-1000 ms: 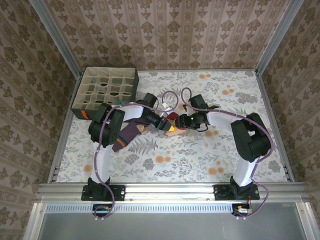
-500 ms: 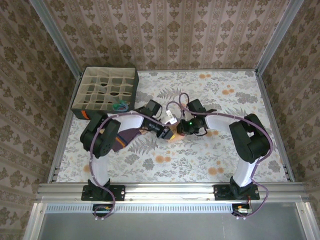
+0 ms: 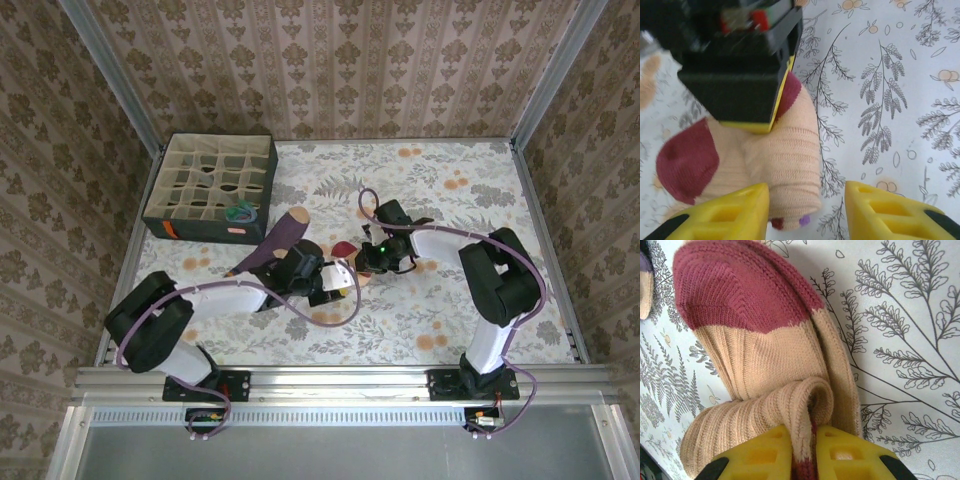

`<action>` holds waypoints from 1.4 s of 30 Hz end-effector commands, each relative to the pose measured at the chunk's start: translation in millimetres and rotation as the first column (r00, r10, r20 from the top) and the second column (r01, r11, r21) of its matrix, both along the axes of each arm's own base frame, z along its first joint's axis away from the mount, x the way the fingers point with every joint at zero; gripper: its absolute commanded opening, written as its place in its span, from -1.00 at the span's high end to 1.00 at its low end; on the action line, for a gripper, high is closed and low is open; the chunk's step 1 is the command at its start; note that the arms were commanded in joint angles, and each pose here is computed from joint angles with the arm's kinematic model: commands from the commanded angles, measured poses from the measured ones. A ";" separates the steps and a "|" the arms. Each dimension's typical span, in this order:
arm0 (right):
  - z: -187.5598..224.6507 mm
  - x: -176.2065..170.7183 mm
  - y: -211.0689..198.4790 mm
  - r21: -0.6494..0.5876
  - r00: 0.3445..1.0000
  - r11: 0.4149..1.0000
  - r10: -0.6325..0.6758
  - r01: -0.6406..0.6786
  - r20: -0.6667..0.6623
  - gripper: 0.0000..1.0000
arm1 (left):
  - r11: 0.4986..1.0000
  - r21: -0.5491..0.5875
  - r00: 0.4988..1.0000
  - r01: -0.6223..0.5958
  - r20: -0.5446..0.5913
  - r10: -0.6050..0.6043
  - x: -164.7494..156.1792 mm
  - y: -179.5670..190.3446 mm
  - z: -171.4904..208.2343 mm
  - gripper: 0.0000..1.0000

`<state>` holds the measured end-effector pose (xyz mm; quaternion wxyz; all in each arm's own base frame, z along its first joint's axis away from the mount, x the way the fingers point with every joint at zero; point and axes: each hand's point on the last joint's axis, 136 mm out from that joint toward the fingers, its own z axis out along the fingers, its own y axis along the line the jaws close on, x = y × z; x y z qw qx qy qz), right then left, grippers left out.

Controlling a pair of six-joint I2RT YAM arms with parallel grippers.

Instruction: Roll the socks

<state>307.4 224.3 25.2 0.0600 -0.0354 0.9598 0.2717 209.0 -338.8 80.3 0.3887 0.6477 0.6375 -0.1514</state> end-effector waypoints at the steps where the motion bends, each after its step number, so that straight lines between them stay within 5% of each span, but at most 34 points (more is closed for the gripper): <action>1: -51.9 -57.3 -44.3 -0.242 0.972 0.969 -0.011 -0.048 -0.237 0.85 | 0.995 0.093 0.977 -0.036 0.214 0.015 18.1 1.0 -1.7 0.10; 12: -52.8 -62.3 -41.1 -0.230 0.962 0.970 0.013 -0.079 -0.274 0.76 | 0.972 0.223 0.983 -0.072 0.182 0.031 34.0 -8.8 -50.2 0.05; 16: -45.7 -60.9 -36.9 -0.206 0.965 0.975 0.030 -0.085 -0.260 0.63 | 0.973 0.219 0.995 -0.080 0.081 0.063 32.2 -7.7 -57.4 0.37; 21: -20.9 -49.3 -25.0 -0.090 0.984 0.996 0.009 -0.026 -0.177 0.27 | 0.982 0.177 0.979 -0.063 -0.182 0.096 24.9 0.2 -57.8 0.89; 30: 34.2 -21.5 -22.7 -0.018 0.999 0.999 -0.031 0.032 0.040 0.06 | 0.990 0.120 0.771 -0.071 -0.623 0.131 15.0 7.0 -64.9 1.00; 36: 41.2 -13.6 -23.5 0.002 0.994 0.998 -0.066 0.066 0.085 0.03 | 0.986 0.140 0.603 -0.086 -0.781 0.163 13.8 10.1 -75.4 1.00; 42: 30.5 0.3 -18.0 0.001 0.993 0.997 -0.075 0.075 0.088 0.02 | 0.989 0.130 0.521 -0.068 -0.841 0.146 7.4 9.9 -80.1 1.00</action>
